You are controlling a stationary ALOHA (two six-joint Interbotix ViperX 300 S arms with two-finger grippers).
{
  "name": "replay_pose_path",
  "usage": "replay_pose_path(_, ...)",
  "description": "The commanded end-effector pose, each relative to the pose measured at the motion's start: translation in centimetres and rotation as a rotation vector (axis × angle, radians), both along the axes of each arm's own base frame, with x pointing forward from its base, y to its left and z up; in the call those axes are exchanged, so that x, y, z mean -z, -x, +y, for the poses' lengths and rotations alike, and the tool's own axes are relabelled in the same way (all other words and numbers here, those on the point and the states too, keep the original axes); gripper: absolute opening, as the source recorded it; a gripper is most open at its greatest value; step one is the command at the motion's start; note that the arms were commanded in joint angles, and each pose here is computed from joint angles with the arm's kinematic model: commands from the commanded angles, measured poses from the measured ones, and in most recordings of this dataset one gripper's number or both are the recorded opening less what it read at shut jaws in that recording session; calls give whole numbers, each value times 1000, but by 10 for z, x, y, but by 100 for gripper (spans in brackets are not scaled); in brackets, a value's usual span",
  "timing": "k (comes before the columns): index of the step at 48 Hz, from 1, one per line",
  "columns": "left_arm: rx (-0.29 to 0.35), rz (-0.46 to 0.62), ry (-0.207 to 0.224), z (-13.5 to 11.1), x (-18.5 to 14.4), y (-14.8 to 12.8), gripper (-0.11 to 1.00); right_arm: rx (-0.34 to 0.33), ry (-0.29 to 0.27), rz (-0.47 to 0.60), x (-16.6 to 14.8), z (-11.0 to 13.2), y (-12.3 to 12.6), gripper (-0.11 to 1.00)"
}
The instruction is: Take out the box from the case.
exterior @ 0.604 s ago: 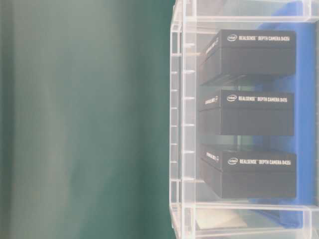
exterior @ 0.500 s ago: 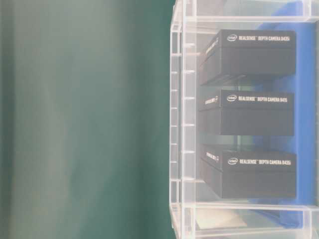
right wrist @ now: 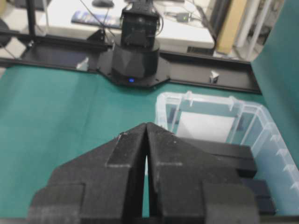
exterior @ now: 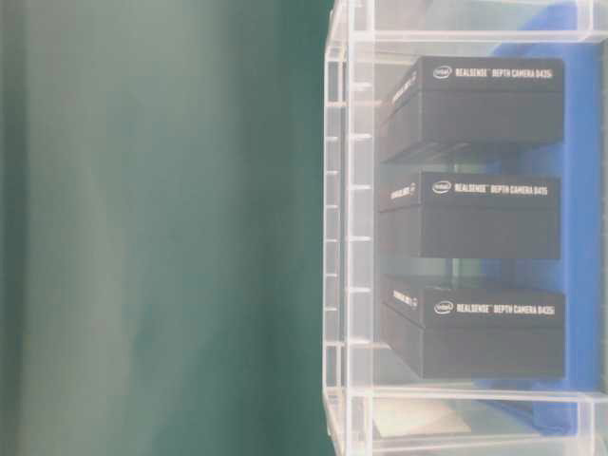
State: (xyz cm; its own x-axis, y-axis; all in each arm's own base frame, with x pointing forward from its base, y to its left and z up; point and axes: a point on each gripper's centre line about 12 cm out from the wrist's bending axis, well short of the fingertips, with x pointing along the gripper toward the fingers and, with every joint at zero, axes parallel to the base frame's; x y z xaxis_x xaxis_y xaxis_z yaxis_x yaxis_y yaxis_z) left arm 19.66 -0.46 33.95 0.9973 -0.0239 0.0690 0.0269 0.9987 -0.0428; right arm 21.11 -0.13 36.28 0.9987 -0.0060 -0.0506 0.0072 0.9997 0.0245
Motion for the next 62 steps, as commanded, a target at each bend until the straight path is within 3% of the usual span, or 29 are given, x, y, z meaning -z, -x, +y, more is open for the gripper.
replay_pose_path(1, 10, -17, -3, -2, -20, -1, 1, 1, -3, -15, -20, 0, -2, 0)
replay_pose_path(13, 10, 71, 32, -2, -27, 0, 1, 5, -2, 77, -14, -1, -3, 0)
replay_pose_path(22, -4, 272, 132, -1, -18, 2, 1, 9, -13, 258, -2, -2, 1, 0)
replay_pose_path(32, -38, 526, 187, -1, -13, 7, 1, 52, -102, 530, 12, -3, 7, 0)
replay_pose_path(43, -74, 779, 191, 0, -10, 11, 1, 152, -180, 857, 26, -7, 12, 0)
replay_pose_path(50, -102, 899, 222, 0, -6, 9, 1, 243, -260, 1069, 29, -8, 14, 0)
replay_pose_path(55, -132, 972, 261, -1, -6, 5, 1, 284, -295, 1149, 24, -6, 14, 0)
replay_pose_path(62, -148, 1000, 280, 0, -11, 2, 1, 298, -314, 1136, 20, -7, 11, 0)
